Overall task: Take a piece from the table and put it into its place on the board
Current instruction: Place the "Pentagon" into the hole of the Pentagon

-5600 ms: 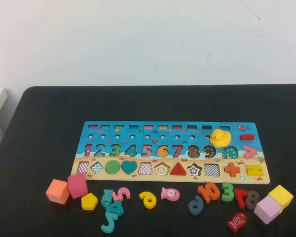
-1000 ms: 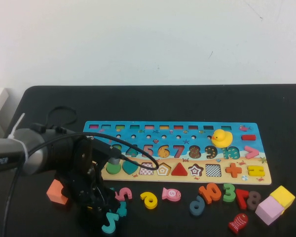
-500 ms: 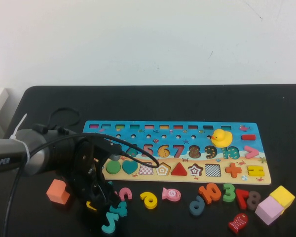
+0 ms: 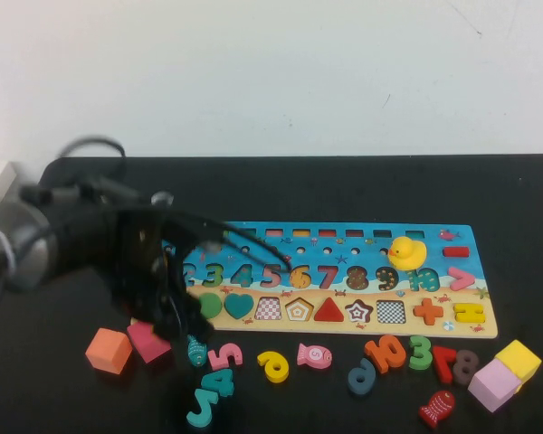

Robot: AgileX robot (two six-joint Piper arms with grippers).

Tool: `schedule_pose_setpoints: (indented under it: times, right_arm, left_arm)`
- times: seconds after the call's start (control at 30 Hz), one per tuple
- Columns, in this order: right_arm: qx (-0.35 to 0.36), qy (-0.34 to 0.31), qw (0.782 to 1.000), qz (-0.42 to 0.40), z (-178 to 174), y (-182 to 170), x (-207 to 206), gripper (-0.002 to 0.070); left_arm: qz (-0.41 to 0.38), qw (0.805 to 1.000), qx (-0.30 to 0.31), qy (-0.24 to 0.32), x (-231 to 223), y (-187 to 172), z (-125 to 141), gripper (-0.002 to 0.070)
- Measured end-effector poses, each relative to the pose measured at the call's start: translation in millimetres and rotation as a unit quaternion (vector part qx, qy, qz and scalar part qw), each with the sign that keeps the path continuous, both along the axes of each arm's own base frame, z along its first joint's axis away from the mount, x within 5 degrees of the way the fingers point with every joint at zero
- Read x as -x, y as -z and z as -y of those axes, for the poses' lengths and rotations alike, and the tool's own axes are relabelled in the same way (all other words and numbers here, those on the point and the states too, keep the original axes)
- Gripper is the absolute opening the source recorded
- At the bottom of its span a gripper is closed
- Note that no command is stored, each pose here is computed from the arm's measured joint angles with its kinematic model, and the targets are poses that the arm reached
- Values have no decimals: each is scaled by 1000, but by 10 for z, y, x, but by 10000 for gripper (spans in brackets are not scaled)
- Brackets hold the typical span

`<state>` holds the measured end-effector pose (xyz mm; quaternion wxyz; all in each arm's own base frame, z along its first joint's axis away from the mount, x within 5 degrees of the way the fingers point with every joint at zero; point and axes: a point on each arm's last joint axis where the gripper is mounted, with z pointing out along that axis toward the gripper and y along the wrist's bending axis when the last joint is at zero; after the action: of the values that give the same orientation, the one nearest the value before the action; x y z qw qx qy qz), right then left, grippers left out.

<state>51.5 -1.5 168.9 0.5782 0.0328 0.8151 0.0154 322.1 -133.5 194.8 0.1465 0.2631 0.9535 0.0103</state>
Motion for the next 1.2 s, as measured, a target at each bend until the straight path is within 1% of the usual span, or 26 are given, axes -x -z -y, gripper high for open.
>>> schedule_pose_setpoints:
  times: [0.1,0.2,0.27,0.37,0.57,0.7,0.83,0.9,1.1,1.2]
  right_arm:
    - [0,0,1000,0,0,0,0,19]
    - [0,0,1000,0,0,0,0,19]
    - [0,0,1000,0,0,0,0,19]
    - [0,0,1000,0,0,0,0,19]
    - [0,0,1000,0,0,0,0,19]
    - [0,0,1000,0,0,0,0,19]
    - [0,0,1000,0,0,0,0,19]
    - [0,0,1000,0,0,0,0,19]
    - [0,0,1000,0,0,0,0,19]
    - [0,0,1000,0,0,0,0,19]
  left_arm:
    - [18,998,7,63,-10,-254,106,312]
    - [24,987,14,157,-8,-389,247,312]
    - [29,976,21,214,-12,-402,361,312]
    - [33,963,34,267,-42,-355,492,312]
    - [55,944,20,326,-218,-117,625,312]
    - [53,939,14,338,-343,27,690,312]
    - [64,931,11,360,-463,54,761,312]
    - [75,921,11,382,-508,35,799,312]
    - [102,877,9,470,-540,33,876,312]
    - [105,866,23,488,-536,73,913,312]
